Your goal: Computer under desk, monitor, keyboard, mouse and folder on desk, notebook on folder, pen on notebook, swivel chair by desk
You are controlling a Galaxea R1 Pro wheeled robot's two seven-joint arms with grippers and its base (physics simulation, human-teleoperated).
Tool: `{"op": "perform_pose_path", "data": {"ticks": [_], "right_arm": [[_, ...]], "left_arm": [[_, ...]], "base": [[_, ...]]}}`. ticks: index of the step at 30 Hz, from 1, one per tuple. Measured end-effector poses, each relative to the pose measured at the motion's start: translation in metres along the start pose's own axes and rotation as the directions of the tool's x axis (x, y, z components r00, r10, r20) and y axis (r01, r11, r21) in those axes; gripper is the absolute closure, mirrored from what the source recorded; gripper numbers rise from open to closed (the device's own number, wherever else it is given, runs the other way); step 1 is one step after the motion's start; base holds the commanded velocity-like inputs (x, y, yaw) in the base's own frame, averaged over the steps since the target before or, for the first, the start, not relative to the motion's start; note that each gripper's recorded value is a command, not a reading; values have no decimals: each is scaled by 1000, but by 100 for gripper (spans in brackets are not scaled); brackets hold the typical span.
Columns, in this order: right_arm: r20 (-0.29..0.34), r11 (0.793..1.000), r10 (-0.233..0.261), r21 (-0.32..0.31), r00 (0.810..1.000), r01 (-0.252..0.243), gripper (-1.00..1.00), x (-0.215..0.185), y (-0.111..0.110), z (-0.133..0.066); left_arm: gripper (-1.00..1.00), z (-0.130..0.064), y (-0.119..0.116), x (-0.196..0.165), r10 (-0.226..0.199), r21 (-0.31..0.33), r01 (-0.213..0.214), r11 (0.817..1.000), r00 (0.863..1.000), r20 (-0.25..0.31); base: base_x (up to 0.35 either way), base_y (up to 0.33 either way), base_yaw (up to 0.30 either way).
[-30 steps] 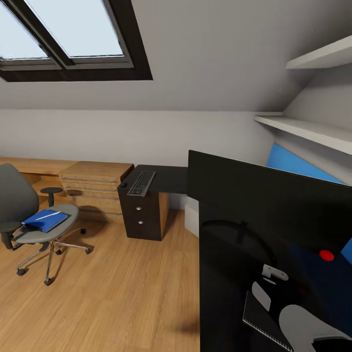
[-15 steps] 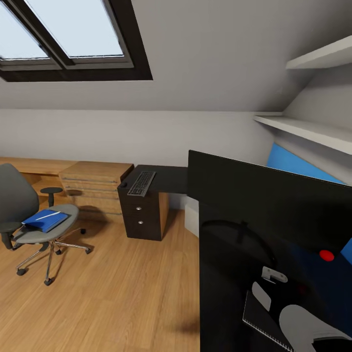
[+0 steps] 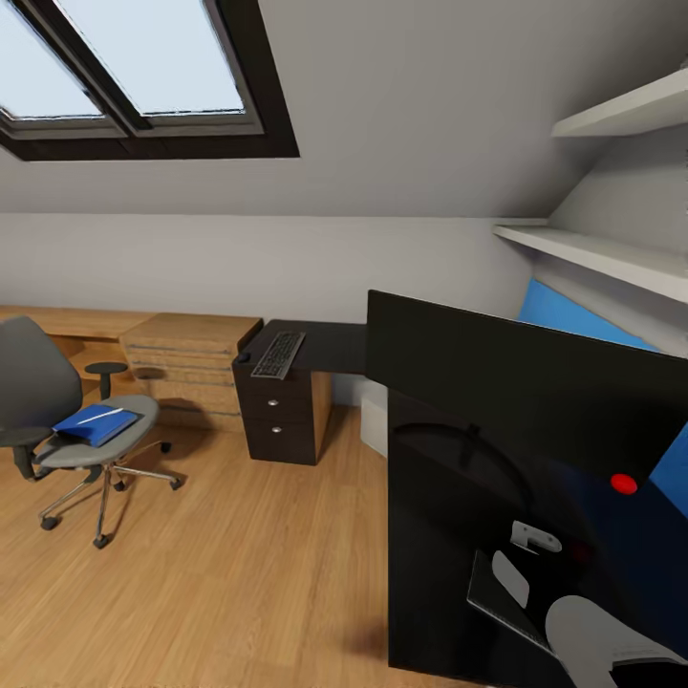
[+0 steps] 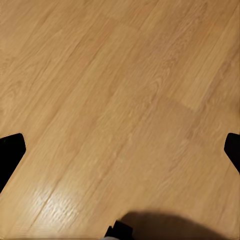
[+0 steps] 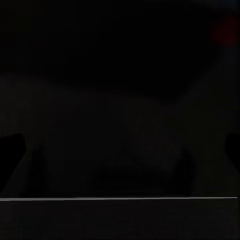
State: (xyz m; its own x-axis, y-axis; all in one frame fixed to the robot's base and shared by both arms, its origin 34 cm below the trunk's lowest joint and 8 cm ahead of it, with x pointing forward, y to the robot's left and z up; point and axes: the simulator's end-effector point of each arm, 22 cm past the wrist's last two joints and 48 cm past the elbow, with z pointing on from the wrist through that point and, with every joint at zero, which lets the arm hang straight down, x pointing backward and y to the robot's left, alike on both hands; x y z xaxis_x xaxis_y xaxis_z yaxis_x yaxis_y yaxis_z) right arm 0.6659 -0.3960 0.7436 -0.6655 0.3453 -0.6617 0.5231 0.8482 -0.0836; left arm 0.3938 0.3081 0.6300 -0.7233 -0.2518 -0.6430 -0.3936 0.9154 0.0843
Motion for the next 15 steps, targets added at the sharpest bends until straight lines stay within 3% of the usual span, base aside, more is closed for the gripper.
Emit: {"op": "perform_pose_path", "data": {"ticks": [15], "right_arm": [[4,1000,-9,0,1000,9,-100,-1,0,0]], "left_arm": [[-100,0,0,0,0,0,0,1000,1000,0]], "base": [[-203,0,0]]}}
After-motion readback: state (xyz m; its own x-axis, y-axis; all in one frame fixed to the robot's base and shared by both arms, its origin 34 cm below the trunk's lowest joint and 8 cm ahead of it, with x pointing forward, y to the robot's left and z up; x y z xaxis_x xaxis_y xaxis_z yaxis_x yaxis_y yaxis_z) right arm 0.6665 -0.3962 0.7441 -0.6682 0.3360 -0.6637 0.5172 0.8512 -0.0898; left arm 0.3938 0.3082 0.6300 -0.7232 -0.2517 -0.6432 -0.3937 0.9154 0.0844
